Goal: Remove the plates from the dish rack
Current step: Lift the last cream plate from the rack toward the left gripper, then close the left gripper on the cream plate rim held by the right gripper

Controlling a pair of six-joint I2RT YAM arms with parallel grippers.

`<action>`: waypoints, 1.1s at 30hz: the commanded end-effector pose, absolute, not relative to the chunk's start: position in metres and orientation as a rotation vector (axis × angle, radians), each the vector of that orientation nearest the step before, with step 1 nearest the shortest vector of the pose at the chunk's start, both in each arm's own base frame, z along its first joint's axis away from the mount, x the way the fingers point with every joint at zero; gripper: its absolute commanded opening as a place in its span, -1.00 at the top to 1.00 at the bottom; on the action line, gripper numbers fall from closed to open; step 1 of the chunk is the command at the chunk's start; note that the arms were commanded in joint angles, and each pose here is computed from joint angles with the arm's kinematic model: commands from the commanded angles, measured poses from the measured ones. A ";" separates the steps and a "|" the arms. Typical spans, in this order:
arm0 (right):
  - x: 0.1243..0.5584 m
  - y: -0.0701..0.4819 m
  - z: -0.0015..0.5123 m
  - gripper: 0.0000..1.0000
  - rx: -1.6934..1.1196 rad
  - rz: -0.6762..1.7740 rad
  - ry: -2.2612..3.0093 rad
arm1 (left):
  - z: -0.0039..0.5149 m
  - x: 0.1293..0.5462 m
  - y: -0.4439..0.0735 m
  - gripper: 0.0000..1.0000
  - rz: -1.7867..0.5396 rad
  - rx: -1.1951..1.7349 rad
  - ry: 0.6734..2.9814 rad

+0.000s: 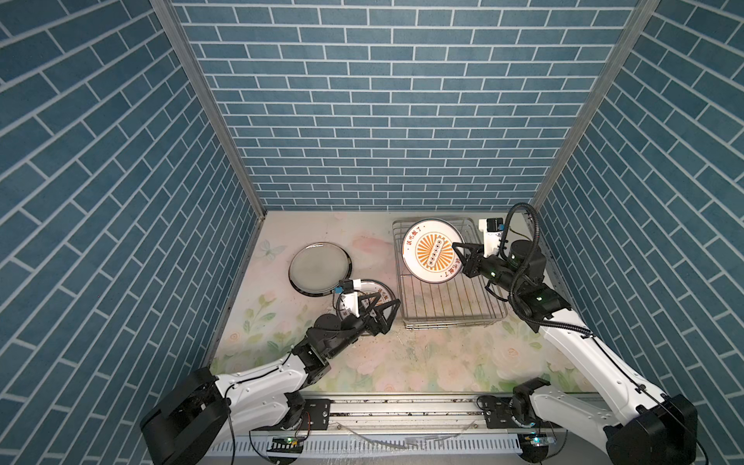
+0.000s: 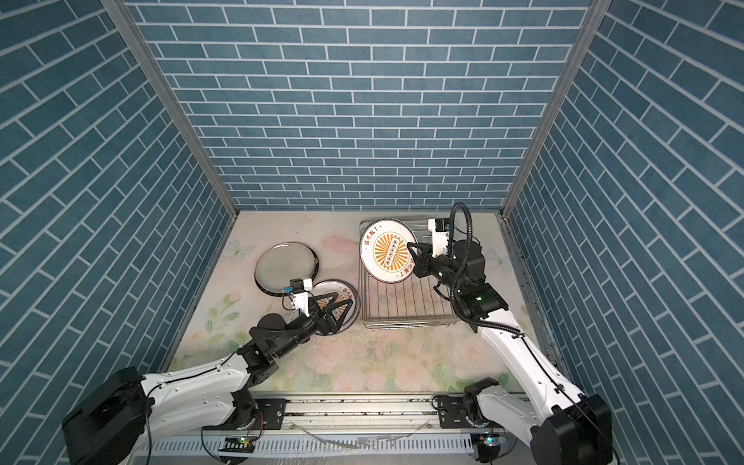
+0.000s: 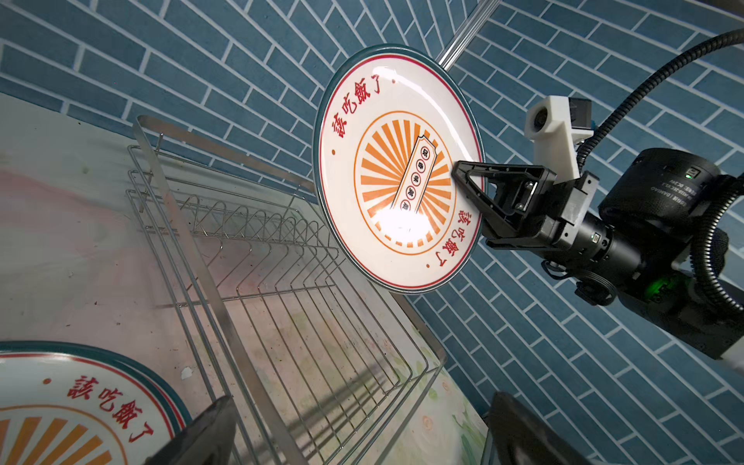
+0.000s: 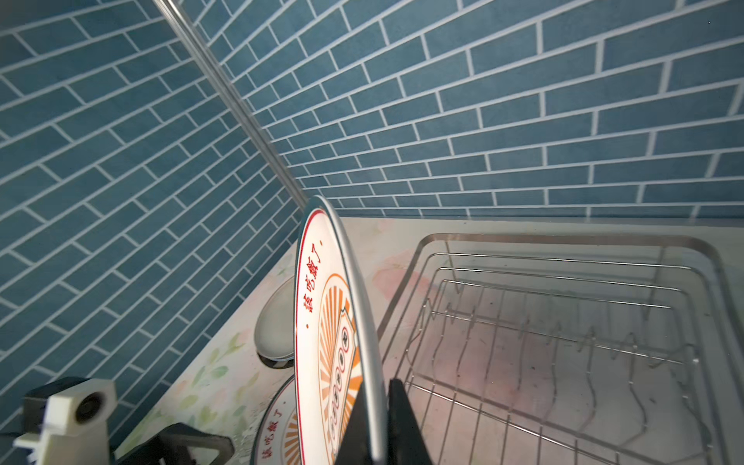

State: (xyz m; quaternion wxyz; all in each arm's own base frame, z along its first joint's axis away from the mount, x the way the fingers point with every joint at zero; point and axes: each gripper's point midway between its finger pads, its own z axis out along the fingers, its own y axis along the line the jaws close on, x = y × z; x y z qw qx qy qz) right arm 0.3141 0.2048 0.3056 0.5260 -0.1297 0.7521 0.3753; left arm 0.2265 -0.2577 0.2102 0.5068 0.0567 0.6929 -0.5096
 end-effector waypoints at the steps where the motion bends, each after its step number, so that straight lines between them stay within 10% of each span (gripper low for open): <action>1: 0.290 0.217 0.339 1.00 -0.363 1.100 1.652 | 0.224 0.221 -0.260 -0.99 -1.272 0.165 1.601; 15: 0.245 0.221 0.329 1.00 -0.413 1.334 1.576 | 0.250 0.215 -0.268 -0.79 -1.297 0.141 1.508; 33: 0.239 0.211 0.308 1.00 -0.371 1.294 1.596 | 0.259 0.223 -0.278 0.13 -1.295 0.139 1.512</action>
